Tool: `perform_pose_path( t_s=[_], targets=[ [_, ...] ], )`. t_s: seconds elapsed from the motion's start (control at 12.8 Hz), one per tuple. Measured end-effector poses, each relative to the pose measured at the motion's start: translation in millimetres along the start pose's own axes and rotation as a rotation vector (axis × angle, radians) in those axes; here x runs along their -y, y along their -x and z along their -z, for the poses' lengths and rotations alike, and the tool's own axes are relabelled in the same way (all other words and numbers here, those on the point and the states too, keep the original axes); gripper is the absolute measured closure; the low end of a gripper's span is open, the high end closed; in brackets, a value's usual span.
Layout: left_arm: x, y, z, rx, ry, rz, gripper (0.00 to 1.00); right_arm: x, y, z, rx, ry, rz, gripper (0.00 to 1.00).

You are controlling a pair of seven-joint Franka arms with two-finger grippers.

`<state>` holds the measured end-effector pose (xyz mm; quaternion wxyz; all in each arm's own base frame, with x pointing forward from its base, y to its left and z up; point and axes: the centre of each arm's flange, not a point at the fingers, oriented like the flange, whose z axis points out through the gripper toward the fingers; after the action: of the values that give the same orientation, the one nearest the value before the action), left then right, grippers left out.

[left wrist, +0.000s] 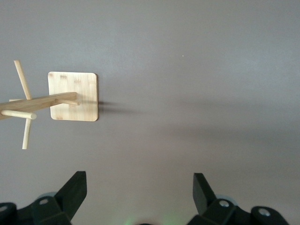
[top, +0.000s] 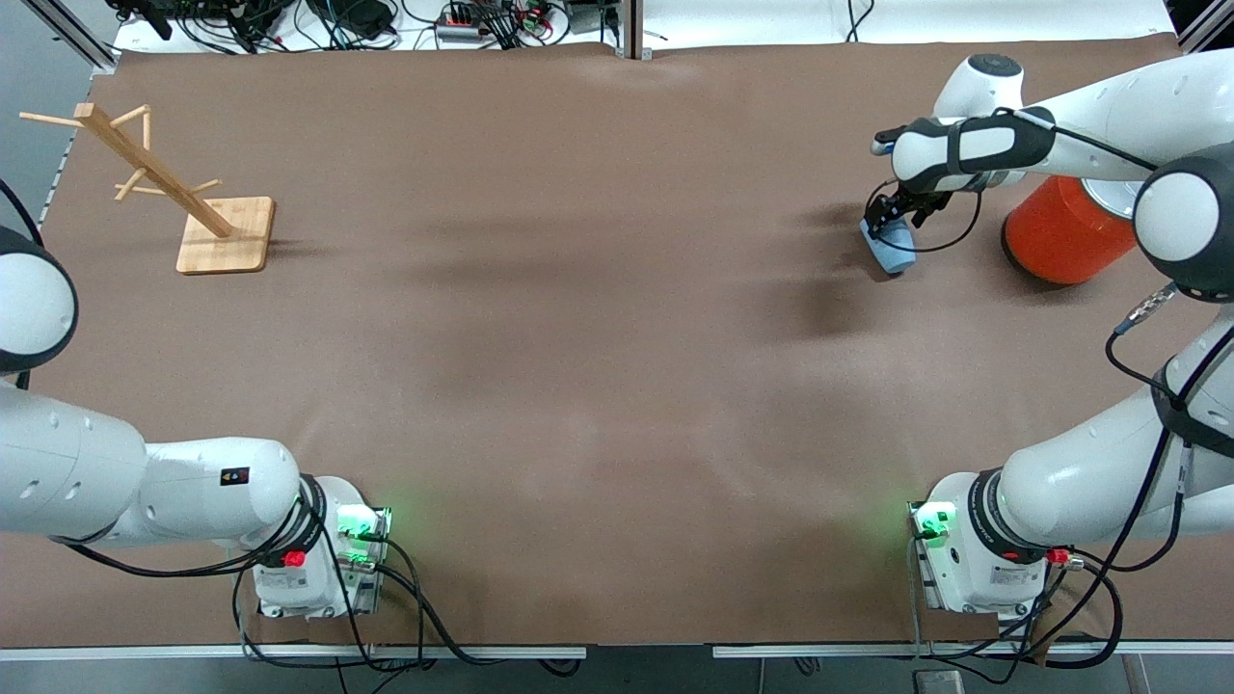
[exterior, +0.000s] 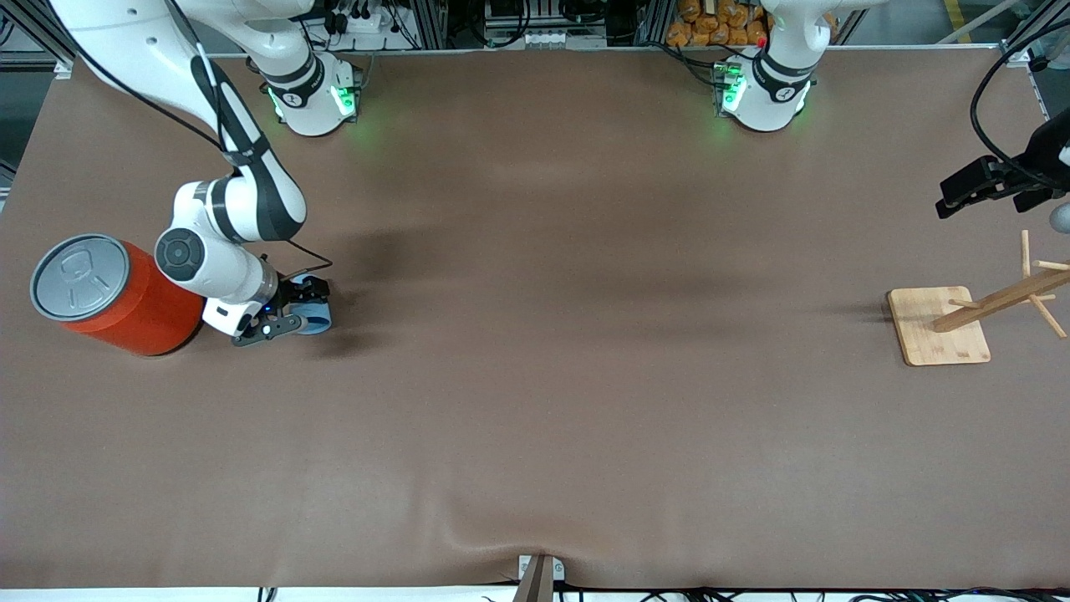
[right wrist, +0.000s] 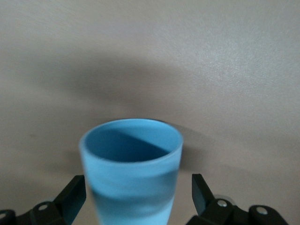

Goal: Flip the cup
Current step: 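Close the right gripper around the blue cup's body, then lift the blue cup with the right gripper toward the table middle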

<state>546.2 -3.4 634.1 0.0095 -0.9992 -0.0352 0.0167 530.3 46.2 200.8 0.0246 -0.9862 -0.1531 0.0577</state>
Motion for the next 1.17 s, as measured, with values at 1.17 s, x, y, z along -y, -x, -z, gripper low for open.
perform_pose_path(
  t_s=[1.17],
  targets=[
    [1, -3, -5, 0.007, 0.0, 0.001, 0.0, 315, -156, 112, -0.086, 0.02, 0.667, 0.19]
  ],
)
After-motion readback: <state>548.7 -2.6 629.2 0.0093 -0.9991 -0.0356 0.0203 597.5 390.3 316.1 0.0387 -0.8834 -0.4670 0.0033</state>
